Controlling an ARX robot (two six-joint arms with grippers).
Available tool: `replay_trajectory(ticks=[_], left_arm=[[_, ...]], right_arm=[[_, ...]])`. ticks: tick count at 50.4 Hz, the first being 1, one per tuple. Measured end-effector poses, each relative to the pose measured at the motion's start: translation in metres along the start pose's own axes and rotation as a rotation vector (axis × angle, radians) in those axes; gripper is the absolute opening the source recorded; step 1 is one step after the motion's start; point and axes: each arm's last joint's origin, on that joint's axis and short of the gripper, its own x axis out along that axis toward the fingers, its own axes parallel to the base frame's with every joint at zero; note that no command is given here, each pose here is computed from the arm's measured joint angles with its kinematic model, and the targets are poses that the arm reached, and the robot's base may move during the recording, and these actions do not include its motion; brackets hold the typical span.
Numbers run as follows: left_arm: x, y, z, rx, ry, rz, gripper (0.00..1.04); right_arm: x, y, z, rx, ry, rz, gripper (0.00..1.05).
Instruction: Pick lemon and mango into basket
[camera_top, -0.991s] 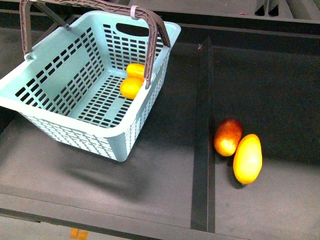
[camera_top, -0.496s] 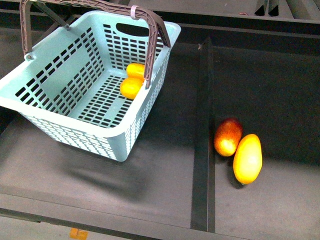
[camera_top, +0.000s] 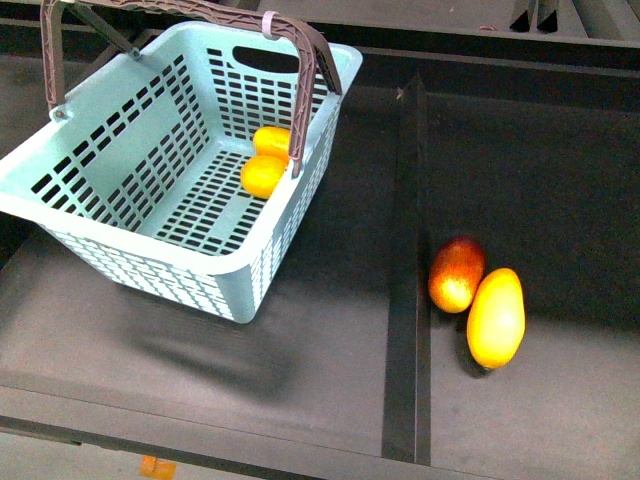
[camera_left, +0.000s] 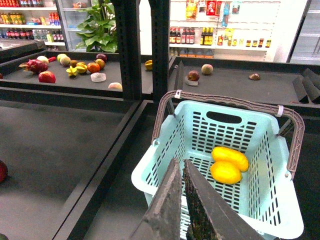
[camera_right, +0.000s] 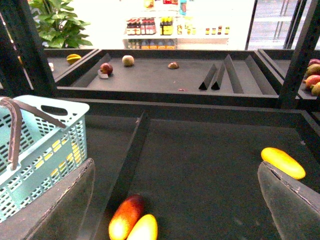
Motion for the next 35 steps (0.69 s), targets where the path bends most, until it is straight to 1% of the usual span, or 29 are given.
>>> replay_trajectory(ticks=[19, 20, 22, 30, 33, 35], left_arm=[[0.0000, 0.0000, 0.0000, 0.000, 0.000, 0.000, 0.03], [0.0000, 0.0000, 0.0000, -0.001, 0.000, 0.000, 0.05], [0.0000, 0.0000, 0.0000, 0.000, 0.000, 0.000, 0.15], [0.0000, 0.0000, 0.0000, 0.000, 0.000, 0.000, 0.43], [0.0000, 0.0000, 0.0000, 0.000, 0.000, 0.000, 0.59], [0.0000, 0.0000, 0.0000, 0.000, 0.000, 0.000, 0.66]], right_arm=[[0.0000, 0.0000, 0.0000, 0.000, 0.000, 0.000, 0.96], [0.0000, 0.0000, 0.0000, 0.000, 0.000, 0.000, 0.96], [0.0000, 0.0000, 0.0000, 0.000, 0.000, 0.000, 0.96], [0.0000, 0.0000, 0.0000, 0.000, 0.000, 0.000, 0.96], [0.0000, 0.0000, 0.0000, 0.000, 0.000, 0.000, 0.96], [0.0000, 0.0000, 0.0000, 0.000, 0.000, 0.000, 0.96]])
